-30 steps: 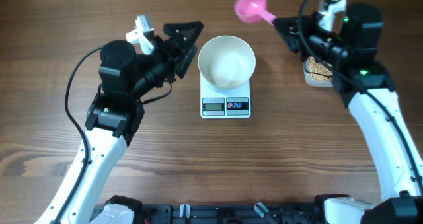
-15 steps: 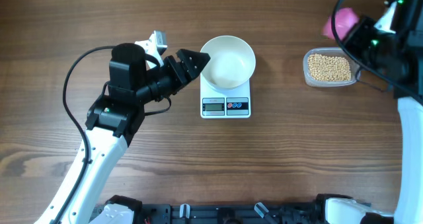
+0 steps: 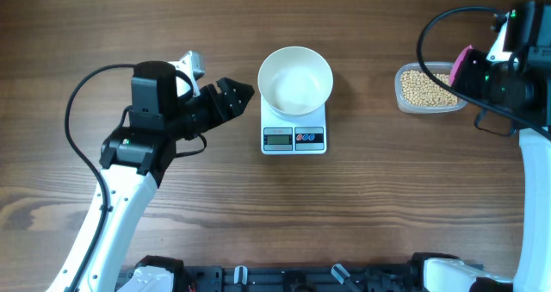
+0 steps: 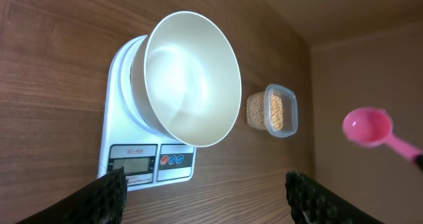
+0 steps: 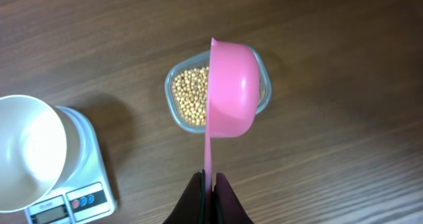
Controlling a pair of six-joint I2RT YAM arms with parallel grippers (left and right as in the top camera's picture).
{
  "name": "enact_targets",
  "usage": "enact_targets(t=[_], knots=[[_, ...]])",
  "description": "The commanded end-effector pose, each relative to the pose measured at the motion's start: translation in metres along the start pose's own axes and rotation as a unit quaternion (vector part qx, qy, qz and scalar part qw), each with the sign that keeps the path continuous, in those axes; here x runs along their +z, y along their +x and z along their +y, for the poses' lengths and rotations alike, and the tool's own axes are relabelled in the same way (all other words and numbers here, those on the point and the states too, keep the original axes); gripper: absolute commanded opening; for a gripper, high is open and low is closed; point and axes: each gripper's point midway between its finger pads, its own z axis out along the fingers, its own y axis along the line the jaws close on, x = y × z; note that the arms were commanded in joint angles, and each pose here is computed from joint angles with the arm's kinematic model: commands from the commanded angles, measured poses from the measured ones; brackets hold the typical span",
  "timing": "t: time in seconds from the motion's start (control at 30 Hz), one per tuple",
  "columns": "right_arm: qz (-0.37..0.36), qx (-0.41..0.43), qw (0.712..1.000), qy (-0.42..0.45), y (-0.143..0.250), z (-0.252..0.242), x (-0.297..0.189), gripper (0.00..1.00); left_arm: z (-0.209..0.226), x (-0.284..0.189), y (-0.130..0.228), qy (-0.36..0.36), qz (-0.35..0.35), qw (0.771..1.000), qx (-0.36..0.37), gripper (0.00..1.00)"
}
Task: Scoop item into bowl and weigh 150g on scale
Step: 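Carry the scoop with the right gripper over the soybean tub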
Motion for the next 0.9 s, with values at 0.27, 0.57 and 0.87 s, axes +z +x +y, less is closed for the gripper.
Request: enact_targets(t=[0.27, 0.57, 0.87], knots=[[-0.045, -0.029, 0.999, 0.004, -0.023, 0.001, 0.002, 0.04, -0.005, -0.001, 0.004, 0.017, 0.015, 0.999, 0.034, 1.00], [-0.062, -0.064, 0.996, -0.001, -0.032, 0.004, 0.001, 0.04, -0.016, 0.010, 0.058, 0.012, 0.099, 0.991, 0.084, 0.50], [-0.066, -0.105, 0.991, -0.058, -0.034, 0.022, 0.001, 0.04, -0.010, 0.047, 0.110, -0.073, 0.141, 0.975, 0.157, 0.24]])
